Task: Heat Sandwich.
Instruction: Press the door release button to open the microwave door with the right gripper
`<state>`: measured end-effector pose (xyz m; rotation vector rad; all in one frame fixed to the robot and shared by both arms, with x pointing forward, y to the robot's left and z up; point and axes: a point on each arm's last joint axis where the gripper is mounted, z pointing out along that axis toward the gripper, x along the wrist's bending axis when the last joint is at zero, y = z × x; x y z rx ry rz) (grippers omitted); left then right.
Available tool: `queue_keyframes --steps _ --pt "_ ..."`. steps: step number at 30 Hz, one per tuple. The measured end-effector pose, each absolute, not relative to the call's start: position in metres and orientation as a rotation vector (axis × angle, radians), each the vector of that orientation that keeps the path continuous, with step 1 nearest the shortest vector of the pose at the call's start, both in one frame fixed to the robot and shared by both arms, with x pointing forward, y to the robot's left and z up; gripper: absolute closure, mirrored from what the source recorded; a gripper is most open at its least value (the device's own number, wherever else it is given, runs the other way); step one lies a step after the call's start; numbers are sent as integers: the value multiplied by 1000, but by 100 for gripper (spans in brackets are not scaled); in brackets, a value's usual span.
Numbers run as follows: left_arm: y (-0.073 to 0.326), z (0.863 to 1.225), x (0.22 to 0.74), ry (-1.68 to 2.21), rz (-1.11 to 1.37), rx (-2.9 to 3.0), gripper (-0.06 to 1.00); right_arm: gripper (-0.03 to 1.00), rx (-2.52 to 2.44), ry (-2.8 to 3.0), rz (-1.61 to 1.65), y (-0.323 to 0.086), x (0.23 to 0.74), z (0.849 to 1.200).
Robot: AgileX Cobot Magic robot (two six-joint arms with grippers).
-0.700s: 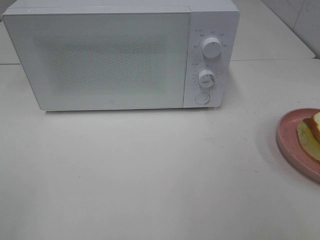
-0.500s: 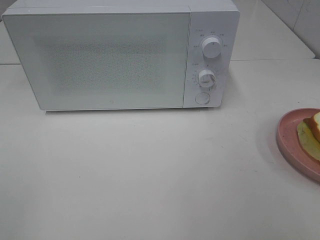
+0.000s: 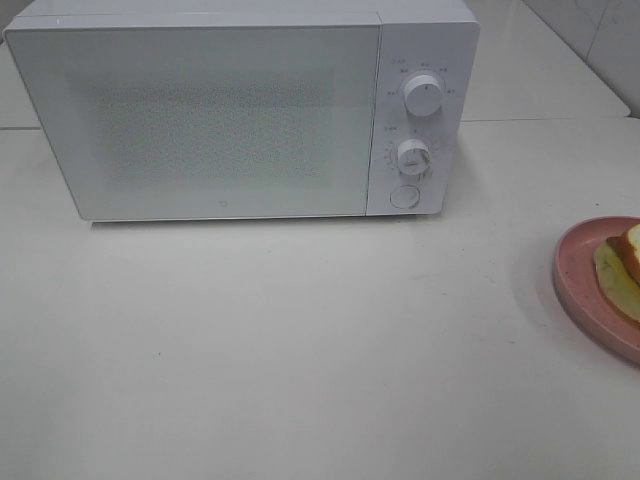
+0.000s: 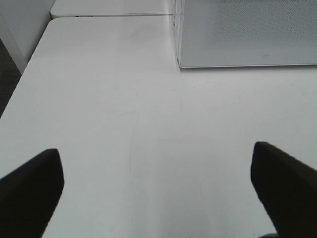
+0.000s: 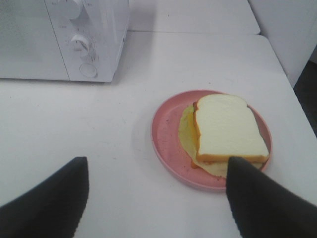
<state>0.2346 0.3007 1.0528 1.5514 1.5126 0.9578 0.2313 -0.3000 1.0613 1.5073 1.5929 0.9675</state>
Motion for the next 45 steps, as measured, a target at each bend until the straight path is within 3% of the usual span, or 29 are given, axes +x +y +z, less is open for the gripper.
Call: queue_keyframes --steps 21,45 --pt "301 1053 235 1513 958 1551 -2 22 1503 1595 969 -296 300 1080" --pt "301 1053 235 1513 958 1551 -2 22 1552 1655 918 -291 380 1065"
